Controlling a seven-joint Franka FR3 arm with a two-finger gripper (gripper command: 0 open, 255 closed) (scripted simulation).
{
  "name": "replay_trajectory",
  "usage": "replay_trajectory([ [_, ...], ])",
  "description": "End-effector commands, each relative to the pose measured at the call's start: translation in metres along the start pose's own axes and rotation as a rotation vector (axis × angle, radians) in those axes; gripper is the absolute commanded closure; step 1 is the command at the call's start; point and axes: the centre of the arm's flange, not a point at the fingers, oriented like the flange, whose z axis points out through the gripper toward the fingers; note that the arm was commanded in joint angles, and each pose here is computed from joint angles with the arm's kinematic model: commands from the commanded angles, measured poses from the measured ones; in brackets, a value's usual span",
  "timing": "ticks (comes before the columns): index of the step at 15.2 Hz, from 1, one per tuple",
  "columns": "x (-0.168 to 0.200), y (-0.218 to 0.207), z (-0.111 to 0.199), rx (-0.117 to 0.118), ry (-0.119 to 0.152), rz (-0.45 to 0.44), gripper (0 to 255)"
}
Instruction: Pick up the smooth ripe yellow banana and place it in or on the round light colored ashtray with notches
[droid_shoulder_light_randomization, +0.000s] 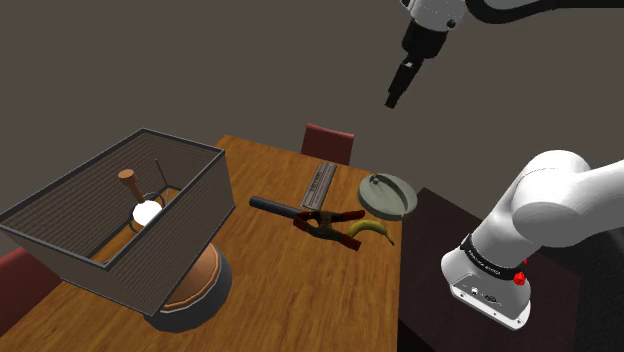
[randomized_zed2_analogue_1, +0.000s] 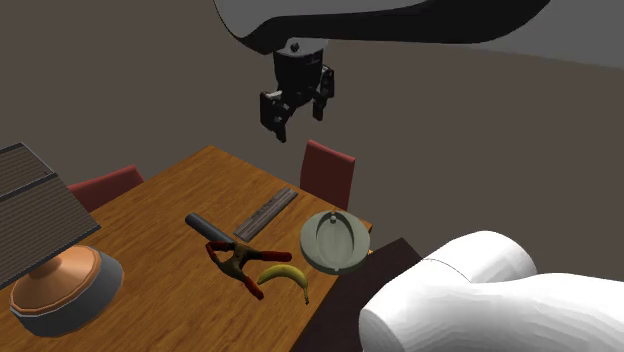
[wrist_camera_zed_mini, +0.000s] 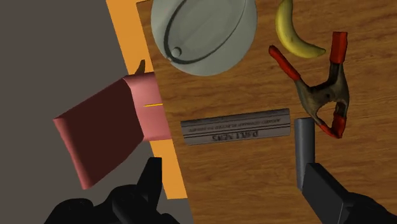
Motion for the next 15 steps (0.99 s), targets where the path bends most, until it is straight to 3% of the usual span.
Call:
replay_trajectory([
  [1,-0.001,-0.013,0.022,0.005,-0.018,-0.043,0],
  [15,-0.019,-0.086,0.187,0.046,-0.152,-0.341,0],
])
